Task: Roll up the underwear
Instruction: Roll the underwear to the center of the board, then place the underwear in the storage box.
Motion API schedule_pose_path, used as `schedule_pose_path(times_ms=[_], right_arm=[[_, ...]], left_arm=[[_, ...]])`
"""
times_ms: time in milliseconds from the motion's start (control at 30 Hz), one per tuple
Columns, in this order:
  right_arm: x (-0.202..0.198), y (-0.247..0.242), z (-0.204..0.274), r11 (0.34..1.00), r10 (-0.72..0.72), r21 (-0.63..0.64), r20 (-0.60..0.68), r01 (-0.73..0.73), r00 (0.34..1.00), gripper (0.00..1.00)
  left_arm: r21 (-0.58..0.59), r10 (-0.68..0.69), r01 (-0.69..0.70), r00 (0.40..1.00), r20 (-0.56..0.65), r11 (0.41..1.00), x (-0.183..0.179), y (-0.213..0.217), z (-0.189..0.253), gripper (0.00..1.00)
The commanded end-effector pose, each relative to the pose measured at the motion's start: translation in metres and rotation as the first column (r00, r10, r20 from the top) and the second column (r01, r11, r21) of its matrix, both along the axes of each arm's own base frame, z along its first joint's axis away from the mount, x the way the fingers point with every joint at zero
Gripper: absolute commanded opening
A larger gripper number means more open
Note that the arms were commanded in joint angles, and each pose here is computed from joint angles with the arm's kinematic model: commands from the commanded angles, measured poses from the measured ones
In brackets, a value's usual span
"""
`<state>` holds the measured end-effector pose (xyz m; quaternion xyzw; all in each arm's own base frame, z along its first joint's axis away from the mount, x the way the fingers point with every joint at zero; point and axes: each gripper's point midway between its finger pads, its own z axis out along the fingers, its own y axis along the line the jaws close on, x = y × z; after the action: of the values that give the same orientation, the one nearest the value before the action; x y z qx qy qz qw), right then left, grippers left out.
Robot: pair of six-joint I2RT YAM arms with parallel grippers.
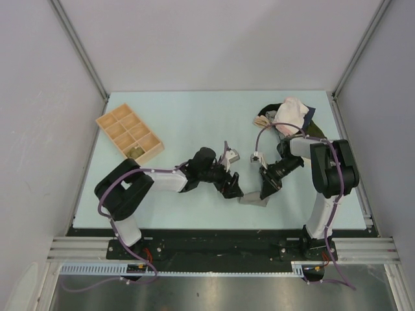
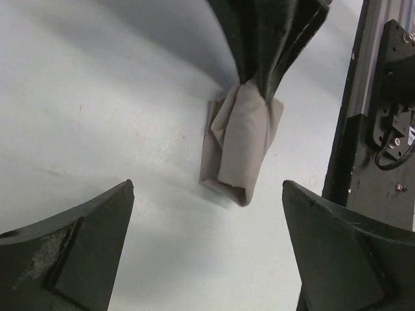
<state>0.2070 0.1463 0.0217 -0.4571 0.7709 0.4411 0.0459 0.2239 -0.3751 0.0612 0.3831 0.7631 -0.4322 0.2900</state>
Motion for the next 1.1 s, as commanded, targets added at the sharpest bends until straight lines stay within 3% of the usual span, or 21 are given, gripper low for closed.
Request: schedule_pose_path(times_ms=[0,200,300,400,533,700,867,1067], right_arm=[[0.001,0.004,0.015,0.998,0.044,0.047,0.134,-0.051,0.990,0.14],[-0.001,0.009,0.030,0.990,0.078,0.096,0.244,-0.104,0.967,0.11],[-0.004,0.009,0.029,0.981,0.149,0.064,0.346,-0.182,0.926,0.11],[-0.014,0.011,0.020,0.956,0.256,0.007,0.460,-0.292,0.850,0.11],[-0.010,0.019,0.024,0.917,0.343,-0.063,0.628,-0.394,0.699,0.11],[-0.007,0.032,0.032,0.877,0.402,-0.121,0.714,-0.464,0.573,0.10],[-0.008,0.042,0.035,0.849,0.439,-0.158,0.742,-0.504,0.507,0.09],[-0.012,0.050,0.039,0.844,0.436,-0.148,0.749,-0.516,0.499,0.09]], left_arm=[[-0.133,0.009,-0.011,1.000,-0.019,0.991,-0.004,0.002,0.026,1.00],[-0.173,0.154,-0.164,0.986,-0.071,0.971,0.006,0.022,0.033,1.00],[-0.247,0.201,-0.215,0.976,-0.081,0.945,0.009,0.032,0.049,1.00],[-0.278,0.098,-0.102,0.995,-0.030,0.955,-0.001,0.029,0.059,1.00],[-0.283,-0.068,0.061,0.998,-0.017,0.957,-0.022,0.023,0.052,1.00],[-0.288,-0.189,0.167,0.981,-0.049,0.943,-0.043,0.014,0.039,1.00],[-0.286,-0.240,0.218,0.970,-0.044,0.933,-0.051,-0.007,0.039,1.00],[-0.232,-0.250,0.239,0.968,-0.021,0.943,-0.053,-0.021,0.025,1.00]])
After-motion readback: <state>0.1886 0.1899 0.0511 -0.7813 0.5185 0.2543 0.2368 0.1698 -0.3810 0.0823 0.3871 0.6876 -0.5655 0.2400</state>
